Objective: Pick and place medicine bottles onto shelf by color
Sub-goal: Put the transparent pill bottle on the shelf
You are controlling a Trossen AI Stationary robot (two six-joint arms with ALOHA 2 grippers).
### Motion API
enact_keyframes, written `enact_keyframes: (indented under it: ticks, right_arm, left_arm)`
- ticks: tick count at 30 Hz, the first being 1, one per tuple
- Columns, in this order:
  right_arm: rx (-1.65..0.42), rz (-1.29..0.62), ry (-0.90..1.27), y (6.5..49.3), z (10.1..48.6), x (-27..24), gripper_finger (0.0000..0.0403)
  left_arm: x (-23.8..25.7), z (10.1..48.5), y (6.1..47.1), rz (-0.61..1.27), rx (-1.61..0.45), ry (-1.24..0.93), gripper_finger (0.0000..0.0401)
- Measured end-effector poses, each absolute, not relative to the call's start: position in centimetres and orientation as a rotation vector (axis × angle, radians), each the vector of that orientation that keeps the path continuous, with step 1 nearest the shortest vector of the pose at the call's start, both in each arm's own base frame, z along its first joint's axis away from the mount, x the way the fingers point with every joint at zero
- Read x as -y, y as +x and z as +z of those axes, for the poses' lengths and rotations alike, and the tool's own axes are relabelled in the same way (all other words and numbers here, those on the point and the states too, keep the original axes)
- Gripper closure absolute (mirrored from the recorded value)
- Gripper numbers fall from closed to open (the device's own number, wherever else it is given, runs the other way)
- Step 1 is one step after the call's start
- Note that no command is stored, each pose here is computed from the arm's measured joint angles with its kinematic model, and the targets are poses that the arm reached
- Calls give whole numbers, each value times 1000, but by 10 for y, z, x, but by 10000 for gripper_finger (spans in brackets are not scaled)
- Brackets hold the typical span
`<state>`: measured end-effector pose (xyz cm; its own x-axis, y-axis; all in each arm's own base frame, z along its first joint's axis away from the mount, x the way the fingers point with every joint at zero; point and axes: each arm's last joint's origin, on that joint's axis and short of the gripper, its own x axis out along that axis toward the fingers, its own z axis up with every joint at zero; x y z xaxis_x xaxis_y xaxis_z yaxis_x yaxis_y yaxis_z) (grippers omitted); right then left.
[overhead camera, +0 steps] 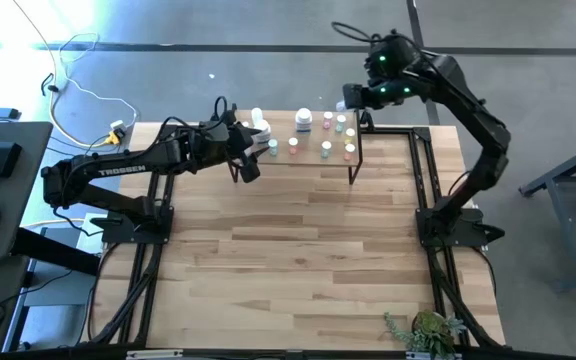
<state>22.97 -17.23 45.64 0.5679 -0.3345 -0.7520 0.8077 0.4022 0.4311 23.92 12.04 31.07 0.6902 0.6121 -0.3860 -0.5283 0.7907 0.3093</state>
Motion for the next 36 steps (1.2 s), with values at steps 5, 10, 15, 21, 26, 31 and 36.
enact_keyframes:
  ticks: [5, 10, 15, 21, 26, 31, 36]
  right_arm:
    - [-719, -766, 886, 249, 446, 172, 281]
    - [-798, -746, 889, 267, 431, 171, 281]
    - [-852, -741, 888, 281, 418, 173, 281]
    - [-861, -735, 875, 290, 411, 179, 281]
    - [-807, -723, 862, 291, 418, 180, 281]
    - [-731, -697, 827, 291, 433, 180, 281]
    - [-684, -686, 814, 290, 441, 179, 281]
  left_arm:
    - [-120, 311, 239, 641, -496, 179, 172]
    - [-120, 311, 239, 641, -496, 179, 172]
    - [-120, 311, 239, 641, -497, 179, 172]
    - [-120, 311, 239, 641, -496, 179, 172]
    - [-120, 310, 239, 640, -498, 179, 172]
    - [-120, 310, 239, 640, -500, 179, 172]
    - [-120, 310, 239, 641, -500, 178, 172]
